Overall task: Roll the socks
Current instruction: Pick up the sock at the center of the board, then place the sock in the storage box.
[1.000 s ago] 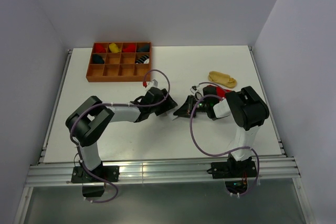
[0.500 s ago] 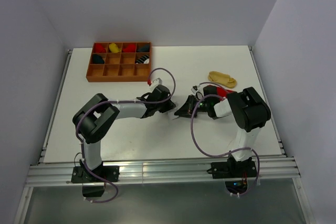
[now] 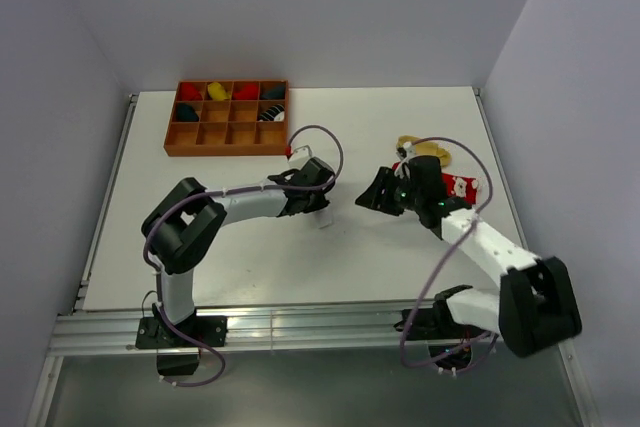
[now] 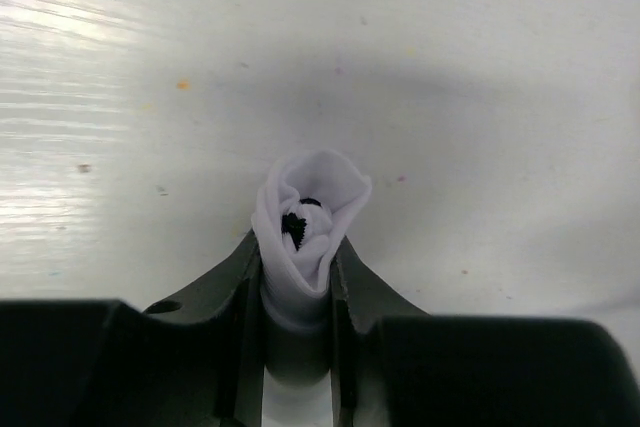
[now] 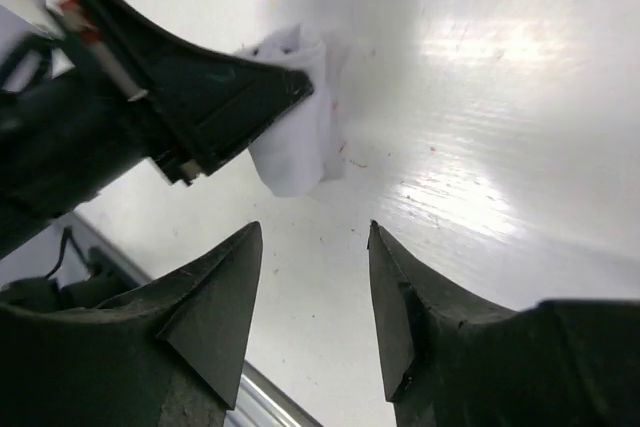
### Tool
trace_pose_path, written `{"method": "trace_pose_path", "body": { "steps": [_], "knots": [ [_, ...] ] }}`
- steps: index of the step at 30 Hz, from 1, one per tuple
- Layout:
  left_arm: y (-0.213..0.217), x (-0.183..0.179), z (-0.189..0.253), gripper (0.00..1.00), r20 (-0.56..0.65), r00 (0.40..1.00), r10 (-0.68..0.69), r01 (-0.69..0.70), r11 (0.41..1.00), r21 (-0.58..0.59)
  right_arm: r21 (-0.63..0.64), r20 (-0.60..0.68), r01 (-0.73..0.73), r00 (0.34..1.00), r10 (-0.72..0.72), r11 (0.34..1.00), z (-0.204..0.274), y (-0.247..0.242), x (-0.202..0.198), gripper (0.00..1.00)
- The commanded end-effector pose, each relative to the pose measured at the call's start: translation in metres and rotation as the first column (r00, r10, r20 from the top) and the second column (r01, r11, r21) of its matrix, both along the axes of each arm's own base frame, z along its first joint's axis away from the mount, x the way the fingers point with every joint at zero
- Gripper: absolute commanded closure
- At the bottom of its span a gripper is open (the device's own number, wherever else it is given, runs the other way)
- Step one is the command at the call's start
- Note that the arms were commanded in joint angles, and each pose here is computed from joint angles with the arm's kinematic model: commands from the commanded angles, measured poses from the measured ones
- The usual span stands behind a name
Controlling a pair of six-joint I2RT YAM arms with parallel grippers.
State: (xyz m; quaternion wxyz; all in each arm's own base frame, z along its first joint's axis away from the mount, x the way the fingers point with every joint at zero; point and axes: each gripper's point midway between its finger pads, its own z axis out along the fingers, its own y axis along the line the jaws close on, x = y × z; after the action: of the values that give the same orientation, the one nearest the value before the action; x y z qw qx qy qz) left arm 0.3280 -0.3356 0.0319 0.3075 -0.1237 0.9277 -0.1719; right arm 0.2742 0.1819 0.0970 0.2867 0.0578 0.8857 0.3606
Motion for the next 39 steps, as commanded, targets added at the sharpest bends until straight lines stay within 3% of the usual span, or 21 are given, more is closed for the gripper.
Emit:
{"method": "trace_pose_path", "body": {
  "steps": [1,4,10,15,22,33,39],
  "knots": [
    [0.034,0.006,0.017,1.00,0.033,0.999,0.003,-0.008,0.987,0.161,-0.163,0.123,0.112,0.988,-0.092,0.980,0.037,-0.036,0.002,0.45],
    [0.040,0.019,0.036,1.00,0.060,0.998,0.006,-0.015,0.988,0.154,-0.196,0.230,0.191,0.962,-0.144,0.962,0.078,-0.055,-0.003,0.32],
    [0.070,0.058,0.084,1.00,0.131,0.990,0.050,-0.064,0.992,0.109,-0.168,0.423,0.328,0.876,-0.233,0.930,0.146,-0.082,-0.010,0.22],
    [0.108,0.105,0.145,1.00,0.227,0.966,0.121,-0.140,0.988,0.067,-0.127,0.485,0.436,0.811,-0.328,0.891,0.168,-0.101,-0.014,0.09],
    [0.178,0.177,0.210,1.00,0.364,0.897,0.251,-0.272,0.962,0.006,-0.084,0.526,0.424,0.787,-0.321,0.902,0.175,-0.098,-0.013,0.06],
    [0.281,0.272,0.199,1.00,0.415,0.793,0.445,-0.466,0.883,-0.055,-0.178,0.447,0.393,0.849,-0.281,0.902,0.151,-0.088,0.015,0.07],
    [0.326,0.291,0.173,1.00,0.390,0.758,0.523,-0.550,0.834,-0.049,-0.211,0.427,0.372,0.867,-0.257,0.904,0.144,-0.084,0.025,0.09]
  ]
}}
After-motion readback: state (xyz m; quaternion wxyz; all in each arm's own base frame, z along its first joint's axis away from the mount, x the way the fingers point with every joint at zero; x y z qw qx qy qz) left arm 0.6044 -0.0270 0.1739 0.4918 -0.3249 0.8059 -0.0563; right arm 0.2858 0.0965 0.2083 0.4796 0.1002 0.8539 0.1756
